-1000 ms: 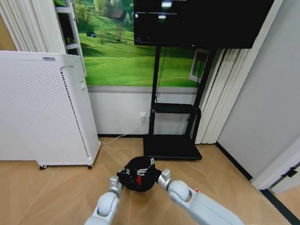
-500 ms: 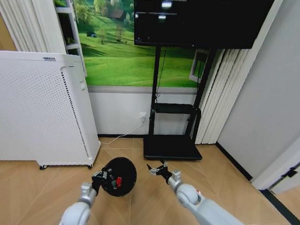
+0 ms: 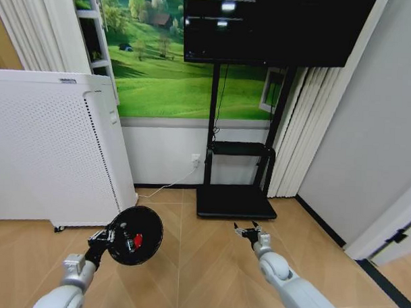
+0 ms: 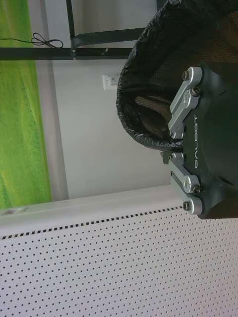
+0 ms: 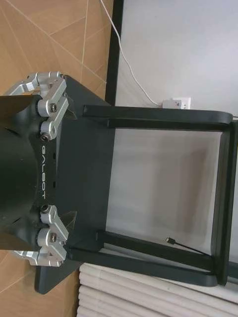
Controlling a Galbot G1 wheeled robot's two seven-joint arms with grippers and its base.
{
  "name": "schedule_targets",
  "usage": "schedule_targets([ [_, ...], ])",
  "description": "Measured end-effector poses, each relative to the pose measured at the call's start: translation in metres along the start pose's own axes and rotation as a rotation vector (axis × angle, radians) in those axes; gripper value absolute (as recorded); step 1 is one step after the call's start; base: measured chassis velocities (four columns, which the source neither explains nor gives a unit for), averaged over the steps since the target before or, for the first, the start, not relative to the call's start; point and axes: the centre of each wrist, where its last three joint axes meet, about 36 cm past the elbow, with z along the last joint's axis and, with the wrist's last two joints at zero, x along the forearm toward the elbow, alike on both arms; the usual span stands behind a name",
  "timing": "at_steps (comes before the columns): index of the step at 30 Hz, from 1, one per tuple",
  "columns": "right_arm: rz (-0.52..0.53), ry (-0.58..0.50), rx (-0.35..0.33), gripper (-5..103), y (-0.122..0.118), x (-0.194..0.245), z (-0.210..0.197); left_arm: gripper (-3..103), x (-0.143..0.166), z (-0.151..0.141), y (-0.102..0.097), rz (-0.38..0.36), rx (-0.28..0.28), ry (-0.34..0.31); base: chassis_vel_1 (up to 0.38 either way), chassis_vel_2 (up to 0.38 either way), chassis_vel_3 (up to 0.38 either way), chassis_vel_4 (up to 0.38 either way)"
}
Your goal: Pick up the trash bin and place the garbage on the floor into it.
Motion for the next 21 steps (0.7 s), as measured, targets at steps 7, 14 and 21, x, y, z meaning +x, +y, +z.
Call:
schedule_targets([
  [7, 0.015, 0.026, -0.014, 100, -0.006, 0.007, 0.012, 7, -0.001, 0.007, -0.004, -0.022, 0.015, 0.010, 0.000, 0.000, 0.000, 0.000],
  [14, 0.007, 0.033, -0.001, 100, -0.006, -0.002, 0.018, 7, -0.001, 0.009, -0.003, -0.028, 0.018, 0.015, -0.089, -0.073, 0.082, 0.090],
  [21, -0.010, 0.034, 0.007, 100, -0.001, -0.011, 0.019, 7, -0.002, 0.011, -0.001, -0.032, 0.017, 0.018, -0.190, -0.208, 0.207, 0.197],
])
